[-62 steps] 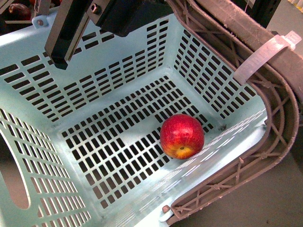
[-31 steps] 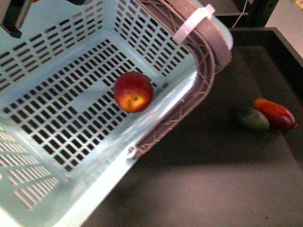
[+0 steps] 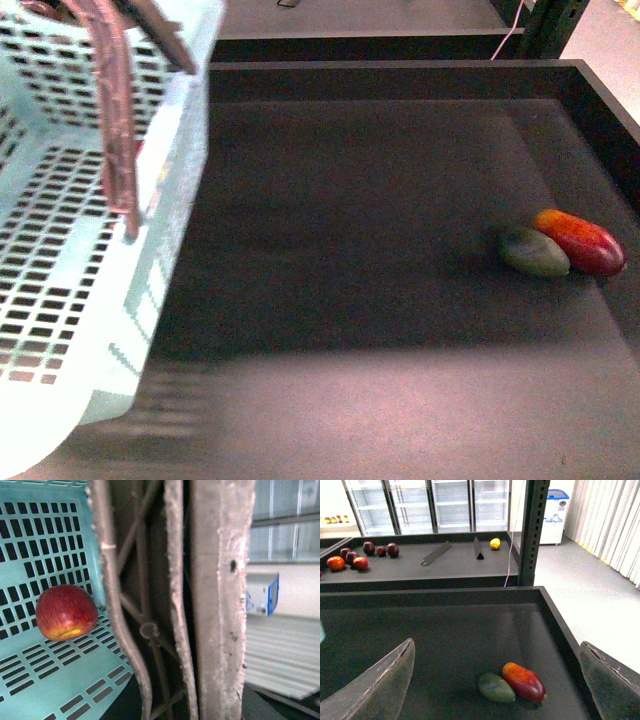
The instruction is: Pick apple with right arm and hold basket with left
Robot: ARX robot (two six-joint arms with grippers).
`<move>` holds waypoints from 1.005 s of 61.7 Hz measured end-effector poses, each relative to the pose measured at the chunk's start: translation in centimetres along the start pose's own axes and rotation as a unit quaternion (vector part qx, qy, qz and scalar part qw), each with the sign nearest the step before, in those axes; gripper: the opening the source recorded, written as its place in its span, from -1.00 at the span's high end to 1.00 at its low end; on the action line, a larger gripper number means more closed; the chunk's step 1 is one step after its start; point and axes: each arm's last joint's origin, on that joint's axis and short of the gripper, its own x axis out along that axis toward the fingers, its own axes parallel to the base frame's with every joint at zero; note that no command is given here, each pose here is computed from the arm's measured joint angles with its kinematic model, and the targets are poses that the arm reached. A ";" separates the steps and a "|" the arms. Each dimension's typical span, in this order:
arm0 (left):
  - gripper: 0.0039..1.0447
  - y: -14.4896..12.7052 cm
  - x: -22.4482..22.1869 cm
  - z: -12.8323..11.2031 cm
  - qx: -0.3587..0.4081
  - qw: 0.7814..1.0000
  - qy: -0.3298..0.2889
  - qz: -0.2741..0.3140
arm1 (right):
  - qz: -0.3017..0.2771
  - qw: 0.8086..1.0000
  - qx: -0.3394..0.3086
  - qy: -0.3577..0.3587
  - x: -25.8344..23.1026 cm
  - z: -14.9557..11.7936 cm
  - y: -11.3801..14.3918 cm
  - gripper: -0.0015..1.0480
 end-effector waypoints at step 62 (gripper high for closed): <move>0.42 9.9 2.2 1.2 -0.049 0.991 0.038 0.115 | 0.000 1.000 0.000 0.000 0.0 0.0 0.0 -0.83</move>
